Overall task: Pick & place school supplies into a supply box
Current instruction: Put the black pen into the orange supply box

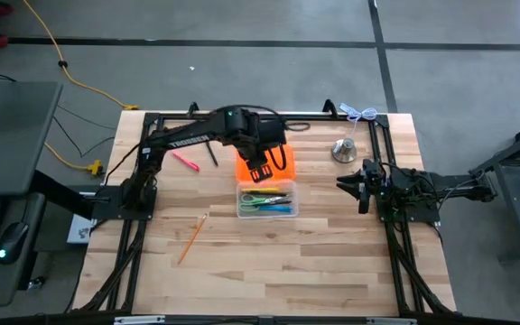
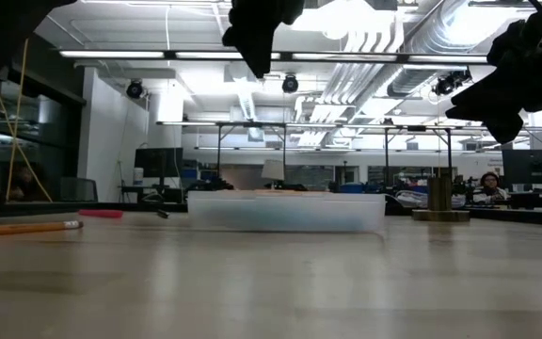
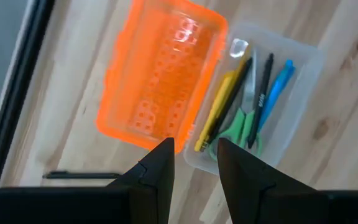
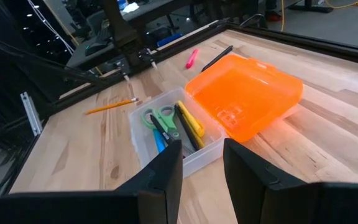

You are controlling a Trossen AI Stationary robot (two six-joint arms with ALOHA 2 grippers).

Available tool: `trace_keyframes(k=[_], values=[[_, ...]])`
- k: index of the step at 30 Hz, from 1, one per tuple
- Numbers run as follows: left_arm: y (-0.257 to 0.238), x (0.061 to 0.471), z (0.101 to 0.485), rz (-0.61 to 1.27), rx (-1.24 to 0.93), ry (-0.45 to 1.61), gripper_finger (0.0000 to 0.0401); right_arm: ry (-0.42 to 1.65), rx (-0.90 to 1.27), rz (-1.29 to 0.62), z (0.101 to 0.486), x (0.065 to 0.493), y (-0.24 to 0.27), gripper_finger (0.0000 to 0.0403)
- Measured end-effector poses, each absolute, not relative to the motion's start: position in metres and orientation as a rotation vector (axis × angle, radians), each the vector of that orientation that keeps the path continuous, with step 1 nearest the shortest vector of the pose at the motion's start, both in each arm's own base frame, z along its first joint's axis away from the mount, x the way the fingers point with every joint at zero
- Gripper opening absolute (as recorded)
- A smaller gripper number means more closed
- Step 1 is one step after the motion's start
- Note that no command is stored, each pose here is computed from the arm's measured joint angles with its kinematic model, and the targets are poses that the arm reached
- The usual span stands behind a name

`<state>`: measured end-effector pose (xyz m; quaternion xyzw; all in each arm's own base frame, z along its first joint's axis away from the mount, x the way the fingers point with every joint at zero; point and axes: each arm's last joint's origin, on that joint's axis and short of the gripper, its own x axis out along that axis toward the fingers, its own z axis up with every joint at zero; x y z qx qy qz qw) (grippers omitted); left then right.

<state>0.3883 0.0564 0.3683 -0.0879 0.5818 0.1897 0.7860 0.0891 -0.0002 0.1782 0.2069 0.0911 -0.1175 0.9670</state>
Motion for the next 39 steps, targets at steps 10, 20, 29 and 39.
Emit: trace_keyframes(k=[10,20,29,39], values=[[0.093,0.365,0.390,0.551,-0.309,1.171,0.0150,0.184,0.417,-0.242,0.178,0.089,0.000,0.0094],[0.120,0.342,0.389,0.639,-0.369,1.186,0.0150,0.182,0.417,-0.244,0.178,0.089,0.000,0.0094],[0.136,0.306,0.379,0.742,-0.458,1.246,0.0150,0.182,0.417,-0.244,0.178,0.089,0.000,0.0094],[0.140,0.261,0.366,0.877,-0.552,1.293,0.0150,0.182,0.417,-0.245,0.178,0.089,0.000,0.0094]])
